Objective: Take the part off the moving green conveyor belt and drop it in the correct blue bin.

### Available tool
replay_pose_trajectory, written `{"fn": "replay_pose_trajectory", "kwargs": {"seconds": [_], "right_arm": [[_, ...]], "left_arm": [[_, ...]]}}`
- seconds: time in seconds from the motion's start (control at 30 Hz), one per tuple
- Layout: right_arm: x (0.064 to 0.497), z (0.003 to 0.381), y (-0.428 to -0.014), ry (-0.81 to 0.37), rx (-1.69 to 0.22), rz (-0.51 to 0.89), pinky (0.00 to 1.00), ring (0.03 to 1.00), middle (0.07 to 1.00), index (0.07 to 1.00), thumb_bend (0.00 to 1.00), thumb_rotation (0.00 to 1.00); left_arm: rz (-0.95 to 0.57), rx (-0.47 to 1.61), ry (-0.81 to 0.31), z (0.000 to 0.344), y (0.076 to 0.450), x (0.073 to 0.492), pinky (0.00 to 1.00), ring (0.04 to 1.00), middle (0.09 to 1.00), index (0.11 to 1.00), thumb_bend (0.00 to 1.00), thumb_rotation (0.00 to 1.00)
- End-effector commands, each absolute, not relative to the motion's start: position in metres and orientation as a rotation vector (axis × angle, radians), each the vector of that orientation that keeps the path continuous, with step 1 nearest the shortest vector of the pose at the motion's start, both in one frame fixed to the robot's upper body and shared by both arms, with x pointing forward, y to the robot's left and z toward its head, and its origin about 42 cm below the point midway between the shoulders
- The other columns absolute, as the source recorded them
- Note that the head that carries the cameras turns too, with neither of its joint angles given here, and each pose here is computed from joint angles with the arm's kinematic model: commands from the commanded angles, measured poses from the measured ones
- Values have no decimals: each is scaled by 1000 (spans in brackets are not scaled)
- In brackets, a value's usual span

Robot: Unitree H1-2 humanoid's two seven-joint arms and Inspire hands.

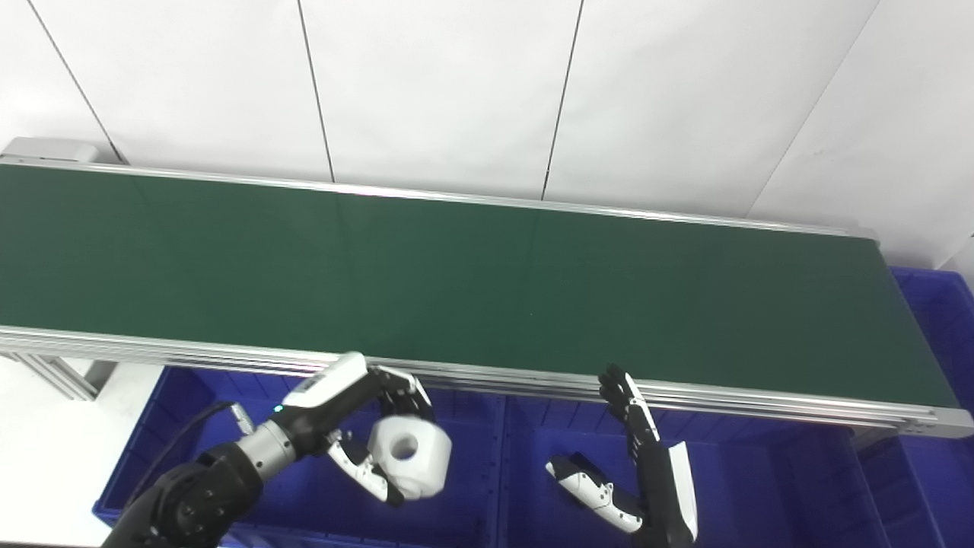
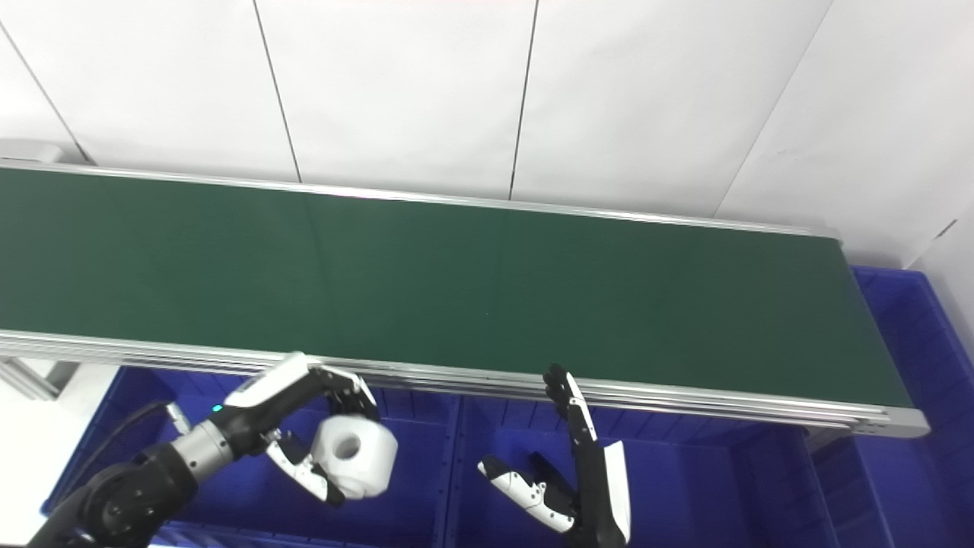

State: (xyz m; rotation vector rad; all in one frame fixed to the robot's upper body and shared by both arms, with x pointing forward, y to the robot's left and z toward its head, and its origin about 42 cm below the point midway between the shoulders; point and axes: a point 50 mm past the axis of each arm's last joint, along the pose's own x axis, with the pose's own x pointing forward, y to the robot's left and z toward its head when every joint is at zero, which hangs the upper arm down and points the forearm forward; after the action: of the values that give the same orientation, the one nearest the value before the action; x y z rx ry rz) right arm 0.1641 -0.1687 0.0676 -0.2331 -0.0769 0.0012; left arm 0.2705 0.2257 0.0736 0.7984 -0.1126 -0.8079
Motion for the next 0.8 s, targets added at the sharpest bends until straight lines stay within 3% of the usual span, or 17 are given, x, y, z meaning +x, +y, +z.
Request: {"fn": "replay_pose_trajectory", "kwargs": {"seconds": [0.0,0.3,0.37,0.4,0.5,0.63,0.77], "right_arm": [[168,79,-166,-126,-214,-5,893,889,896,928,844,512],[167,78,-165,-139,-205,-1,899,887,895,926,841,511],[166,78,-166,-139,-201,-2,903,890,896,926,841,509],[166,78,-166,-138,-199,-3,903,891,896,924,844,508],[165,77,-167,-133,-196,-5,897,888,894,922,844,496],[163,76,-168,-130,-201,-1,904,891,894,924,845,502],[161,75,-167,-130,-198,-2,902,892,893,923,852,505]], "left_arm": [[-791,865,-120,87,226,291,477,522,479,510,516,0],[-755,966,8,83,219,298,505,573,476,527,515,0],[-748,987,26,83,217,297,578,662,679,504,512,50],[-747,993,32,83,216,297,604,693,725,633,569,82],[-740,1018,43,84,214,295,678,774,819,809,620,184],[-745,1023,37,81,215,292,766,862,902,905,657,312],[-777,936,-1,81,217,287,838,918,932,930,699,387]]}}
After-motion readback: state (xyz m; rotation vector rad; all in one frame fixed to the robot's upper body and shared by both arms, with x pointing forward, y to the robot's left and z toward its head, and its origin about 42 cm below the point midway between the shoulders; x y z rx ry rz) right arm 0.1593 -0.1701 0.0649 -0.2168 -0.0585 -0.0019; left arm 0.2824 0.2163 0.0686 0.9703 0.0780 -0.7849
